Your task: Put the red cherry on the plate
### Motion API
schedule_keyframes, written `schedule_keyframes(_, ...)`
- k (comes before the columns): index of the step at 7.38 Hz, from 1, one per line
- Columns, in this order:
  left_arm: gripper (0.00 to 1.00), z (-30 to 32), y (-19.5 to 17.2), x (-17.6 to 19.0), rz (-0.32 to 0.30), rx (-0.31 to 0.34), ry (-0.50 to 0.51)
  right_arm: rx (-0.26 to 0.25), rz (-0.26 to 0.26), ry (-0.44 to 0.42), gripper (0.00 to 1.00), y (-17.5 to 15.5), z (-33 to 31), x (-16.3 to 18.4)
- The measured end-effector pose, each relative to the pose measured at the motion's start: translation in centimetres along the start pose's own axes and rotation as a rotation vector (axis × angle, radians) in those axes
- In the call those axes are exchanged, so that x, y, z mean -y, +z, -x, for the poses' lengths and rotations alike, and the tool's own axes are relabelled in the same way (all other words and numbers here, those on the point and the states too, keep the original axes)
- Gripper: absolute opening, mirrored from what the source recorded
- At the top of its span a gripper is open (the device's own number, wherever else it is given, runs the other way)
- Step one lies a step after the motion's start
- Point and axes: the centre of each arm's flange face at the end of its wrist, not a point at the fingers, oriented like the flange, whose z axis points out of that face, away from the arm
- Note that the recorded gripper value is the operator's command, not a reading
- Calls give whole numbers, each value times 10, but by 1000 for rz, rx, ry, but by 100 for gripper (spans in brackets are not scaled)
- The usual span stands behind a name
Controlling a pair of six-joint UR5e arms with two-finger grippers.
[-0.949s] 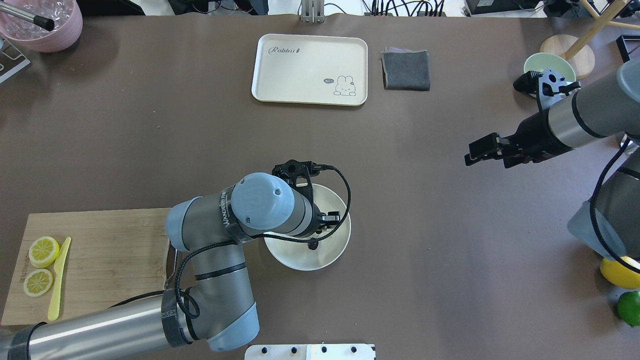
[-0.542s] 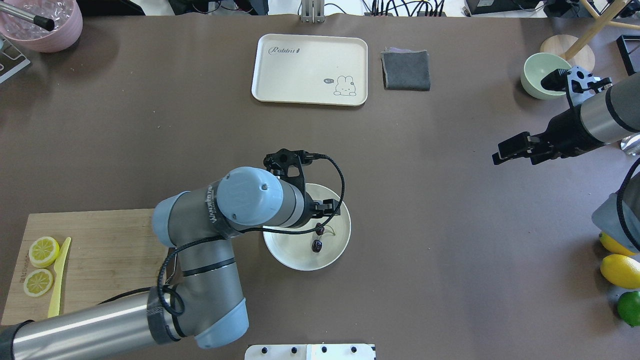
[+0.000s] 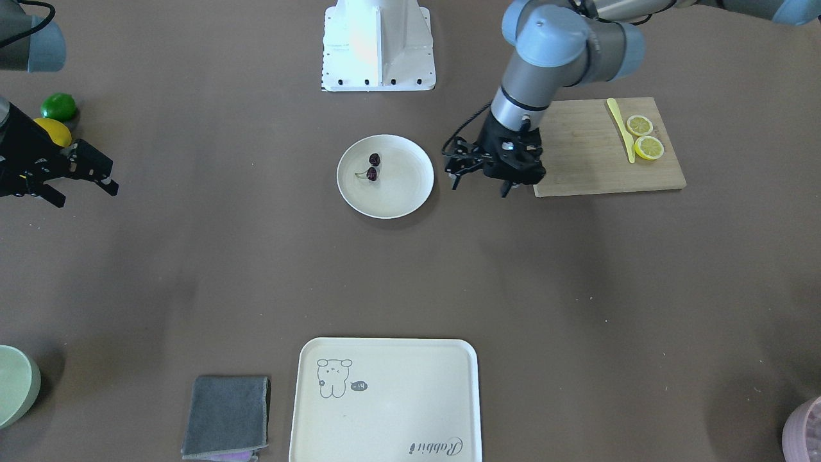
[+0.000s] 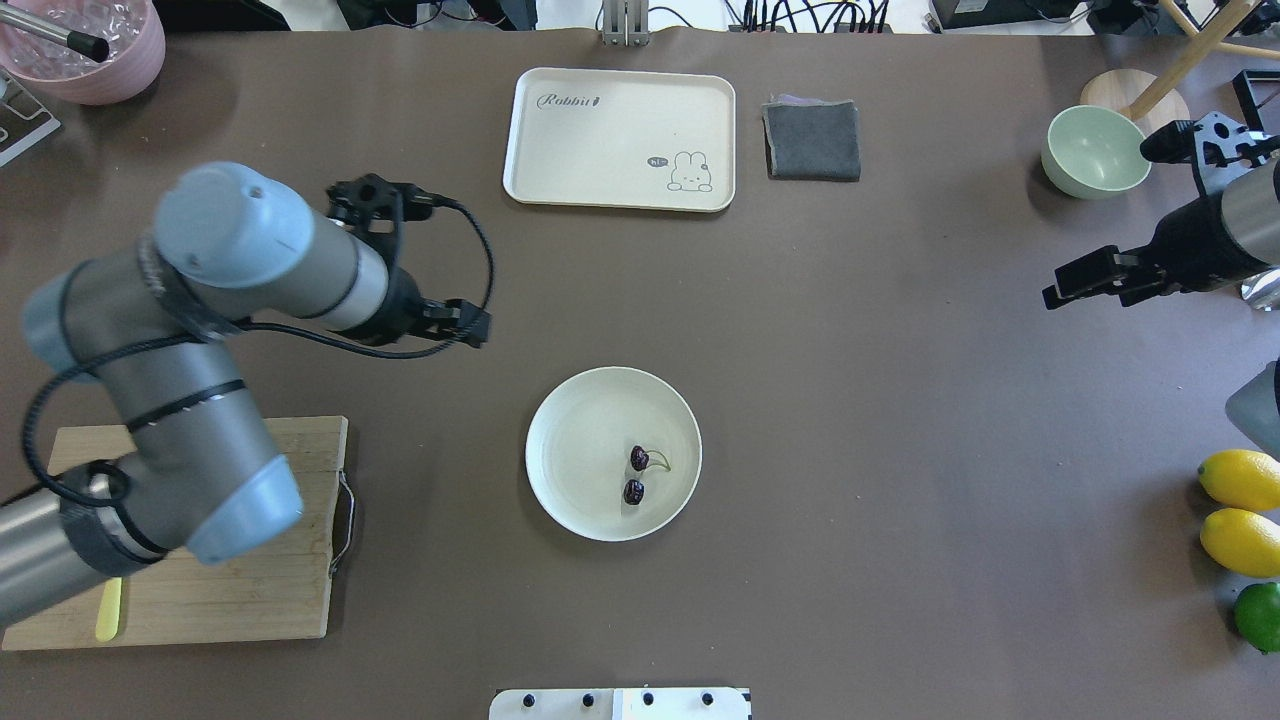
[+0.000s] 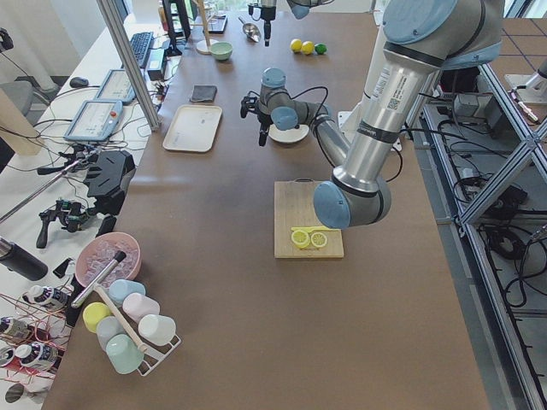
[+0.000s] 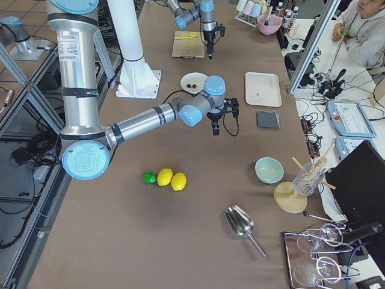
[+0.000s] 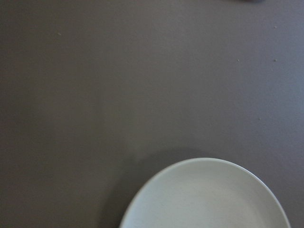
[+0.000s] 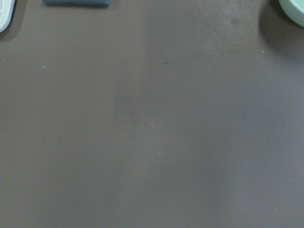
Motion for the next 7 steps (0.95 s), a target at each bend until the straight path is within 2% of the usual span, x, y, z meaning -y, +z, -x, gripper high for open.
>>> schedule_keyframes(2, 98, 129, -47, 7, 34, 39, 114, -44, 0, -48, 100, -1, -49, 3)
schedule_keyframes(4, 98, 253, -94, -4, 74, 44, 205, -79, 1, -78, 100, -4, -100, 8)
schedule_keyframes(6, 98, 346, -129, -33, 82, 72, 185, -106, 4, -98, 100, -10, -139, 1)
schedule_keyframes(7, 98, 383, -131, -51, 103, 92, 182, -111, 0, -93, 100, -15, -152, -3)
